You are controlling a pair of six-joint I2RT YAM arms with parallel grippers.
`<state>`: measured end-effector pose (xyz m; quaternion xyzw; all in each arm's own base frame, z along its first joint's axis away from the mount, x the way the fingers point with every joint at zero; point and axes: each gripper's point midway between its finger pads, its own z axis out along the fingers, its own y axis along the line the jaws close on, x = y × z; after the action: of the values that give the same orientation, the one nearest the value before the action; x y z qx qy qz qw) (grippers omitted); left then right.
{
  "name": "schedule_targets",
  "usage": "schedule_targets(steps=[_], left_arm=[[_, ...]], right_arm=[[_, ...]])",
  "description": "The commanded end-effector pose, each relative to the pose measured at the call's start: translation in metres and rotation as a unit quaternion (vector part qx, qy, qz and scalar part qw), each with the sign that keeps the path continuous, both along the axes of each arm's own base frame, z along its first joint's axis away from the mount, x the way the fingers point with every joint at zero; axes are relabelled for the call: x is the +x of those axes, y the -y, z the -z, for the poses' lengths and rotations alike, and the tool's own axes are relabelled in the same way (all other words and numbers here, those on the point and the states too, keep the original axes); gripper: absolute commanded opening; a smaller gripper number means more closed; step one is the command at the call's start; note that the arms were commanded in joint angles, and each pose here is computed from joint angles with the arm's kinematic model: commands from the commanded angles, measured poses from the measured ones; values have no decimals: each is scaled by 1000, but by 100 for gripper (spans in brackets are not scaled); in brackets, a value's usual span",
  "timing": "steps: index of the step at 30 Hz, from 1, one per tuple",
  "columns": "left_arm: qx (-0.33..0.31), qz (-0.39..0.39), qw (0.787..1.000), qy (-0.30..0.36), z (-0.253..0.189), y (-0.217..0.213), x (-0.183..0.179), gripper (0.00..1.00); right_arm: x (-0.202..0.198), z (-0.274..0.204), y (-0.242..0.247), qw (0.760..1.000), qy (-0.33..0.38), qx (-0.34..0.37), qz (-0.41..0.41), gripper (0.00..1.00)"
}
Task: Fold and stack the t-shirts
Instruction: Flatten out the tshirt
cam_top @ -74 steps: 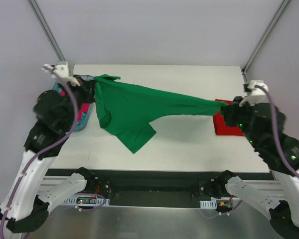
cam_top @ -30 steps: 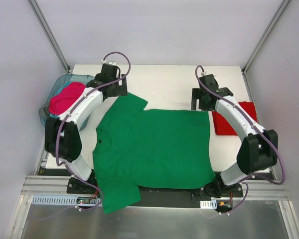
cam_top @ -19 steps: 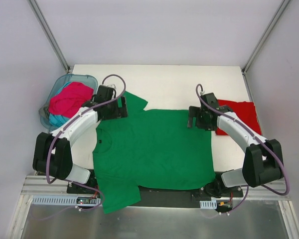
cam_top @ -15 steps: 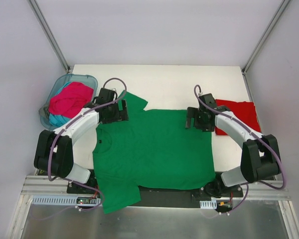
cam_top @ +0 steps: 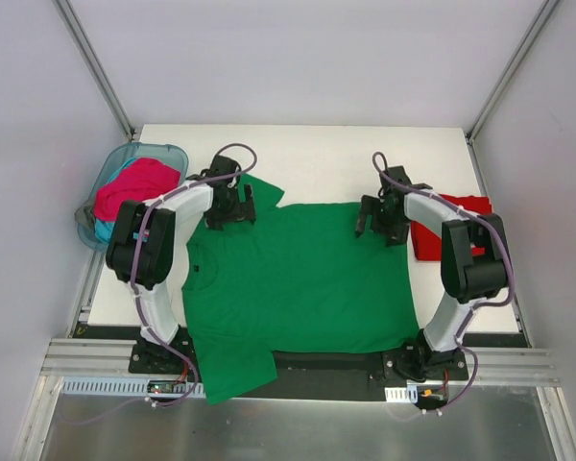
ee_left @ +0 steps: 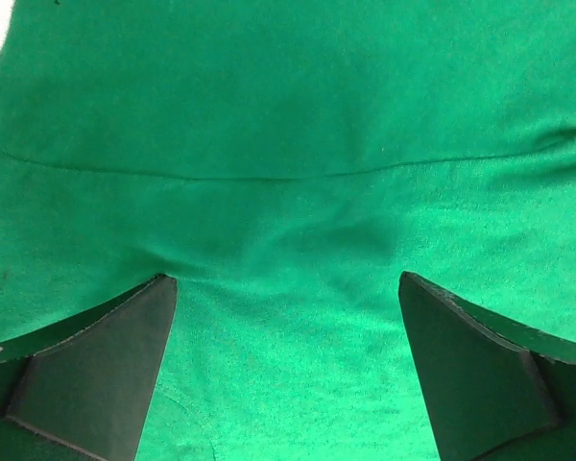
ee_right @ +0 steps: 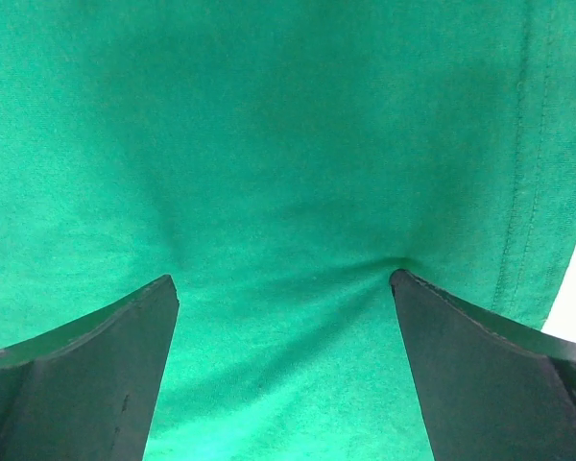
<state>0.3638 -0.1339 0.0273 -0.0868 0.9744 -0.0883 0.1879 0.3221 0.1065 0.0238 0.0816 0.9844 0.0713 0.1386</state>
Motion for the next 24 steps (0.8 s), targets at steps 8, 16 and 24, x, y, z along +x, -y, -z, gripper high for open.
schedule_targets(steps=[8,16,24], left_arm=[[-8,-1,1000,-2,-4,2,93,99],[-59,7,998,28,-14,5,161,99],[-84,10,994,69,-29,7,200,99]], right_arm=[[82,-1,1,999,-15,33,22,96],[137,-3,8,999,-6,30,16,96],[177,-5,12,999,23,27,-1,96]])
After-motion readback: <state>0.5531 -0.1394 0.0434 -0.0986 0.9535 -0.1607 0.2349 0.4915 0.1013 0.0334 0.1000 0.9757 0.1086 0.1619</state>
